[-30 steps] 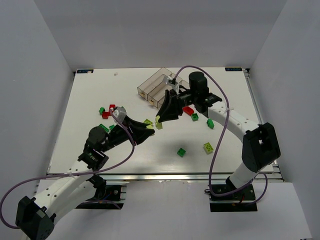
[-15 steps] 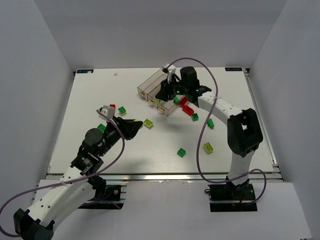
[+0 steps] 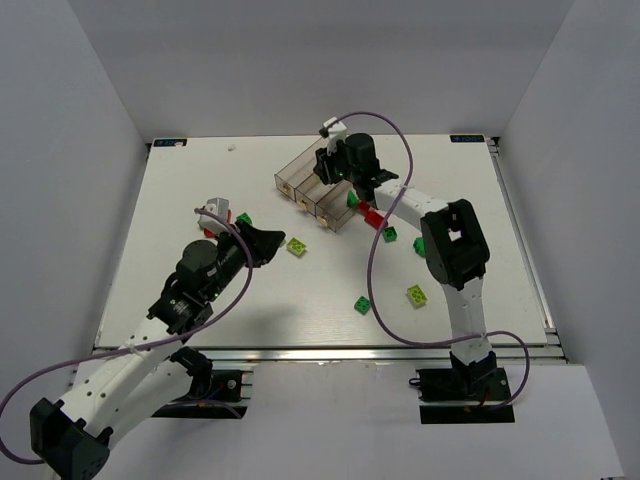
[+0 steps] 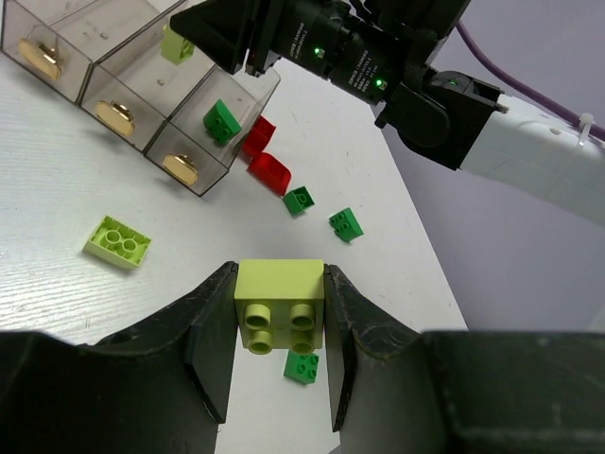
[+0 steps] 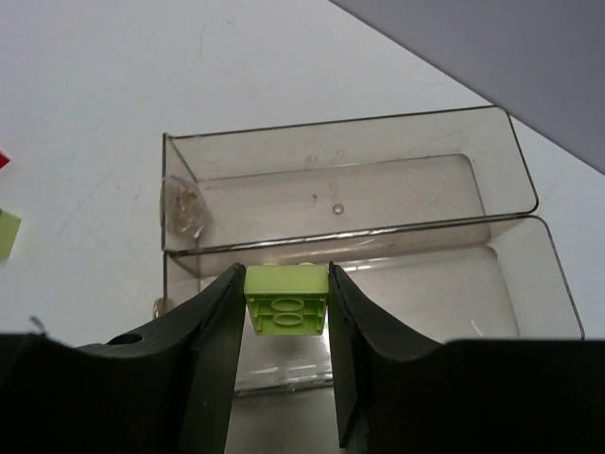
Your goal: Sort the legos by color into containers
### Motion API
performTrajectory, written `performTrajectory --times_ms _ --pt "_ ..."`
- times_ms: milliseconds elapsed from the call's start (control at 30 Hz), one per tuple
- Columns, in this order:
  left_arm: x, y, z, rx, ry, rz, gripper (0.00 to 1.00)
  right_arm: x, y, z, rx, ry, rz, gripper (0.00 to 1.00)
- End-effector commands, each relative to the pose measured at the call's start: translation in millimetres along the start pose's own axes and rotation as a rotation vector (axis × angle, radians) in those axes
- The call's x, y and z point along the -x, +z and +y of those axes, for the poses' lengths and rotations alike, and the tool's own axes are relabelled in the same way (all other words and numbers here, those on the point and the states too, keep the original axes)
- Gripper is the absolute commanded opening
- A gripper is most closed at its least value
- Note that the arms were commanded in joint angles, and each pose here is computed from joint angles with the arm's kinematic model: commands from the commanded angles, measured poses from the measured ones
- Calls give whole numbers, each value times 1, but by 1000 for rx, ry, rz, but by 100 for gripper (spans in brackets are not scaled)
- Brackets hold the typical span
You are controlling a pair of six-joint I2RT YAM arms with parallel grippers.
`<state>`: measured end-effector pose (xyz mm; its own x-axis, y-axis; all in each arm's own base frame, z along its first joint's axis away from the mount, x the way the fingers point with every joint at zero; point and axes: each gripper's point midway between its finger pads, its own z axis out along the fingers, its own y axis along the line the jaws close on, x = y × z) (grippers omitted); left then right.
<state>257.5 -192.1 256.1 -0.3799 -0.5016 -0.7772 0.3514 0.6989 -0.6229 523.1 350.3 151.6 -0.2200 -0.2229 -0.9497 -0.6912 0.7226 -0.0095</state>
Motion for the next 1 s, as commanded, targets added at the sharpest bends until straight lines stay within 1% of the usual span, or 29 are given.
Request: performTrajectory --times_ms 0,67,100,133,167,200,267,300,367,400,467,533,567,667,767,800,833,867,933,967 --pt "21 2 -5 27 -43 -56 0 38 14 -17 -56 -36 -117 0" --pt "21 5 -2 43 -53 -60 0 35 19 -18 -54 -39 -114 2" --pt "22 6 -3 44 -58 -65 0 35 20 -18 -54 -41 -116 10" --pt "22 7 -3 46 -60 -65 0 28 23 -19 -56 -38 -104 15" --pt "24 9 -3 47 -60 -68 0 25 24 -20 -54 -35 -98 18" --pt "25 13 -4 53 -60 -67 0 22 24 -18 -42 -36 -94 25" --pt "25 16 -4 57 -51 -60 0 16 22 -17 -25 -36 -82 34" --pt "23 21 -2 65 -47 -48 0 15 21 -19 -23 -31 -80 41" --pt "27 25 -6 61 -43 -53 0 13 19 -22 -25 -28 -76 50" --pt "27 27 -4 73 -42 -55 0 14 17 -25 -22 -23 -76 57" --pt "27 33 0 100 -46 -49 2 17 13 -28 -17 -13 -76 61" --pt "27 40 0 106 -41 -45 3 22 6 -31 4 -2 -82 67" --pt "27 43 -1 105 -41 -43 3 26 3 -30 4 -3 -86 67" --pt "25 56 -1 113 -36 -24 3 38 -10 -34 19 -8 -106 72" --pt "24 73 -4 124 -32 8 3 47 -30 -23 116 -70 -84 83" --pt "25 78 -4 130 -32 17 3 52 -45 -14 190 -81 -72 89" --pt "24 83 -3 137 -32 33 3 56 -55 -10 222 -119 -77 89" --pt "24 93 -2 151 -34 50 3 60 -63 -8 241 -123 -80 89" --pt "25 101 5 180 -44 69 3 69 -92 -1 269 -156 -102 89" --pt "27 110 11 203 -56 79 5 73 -114 7 325 -167 -123 89"
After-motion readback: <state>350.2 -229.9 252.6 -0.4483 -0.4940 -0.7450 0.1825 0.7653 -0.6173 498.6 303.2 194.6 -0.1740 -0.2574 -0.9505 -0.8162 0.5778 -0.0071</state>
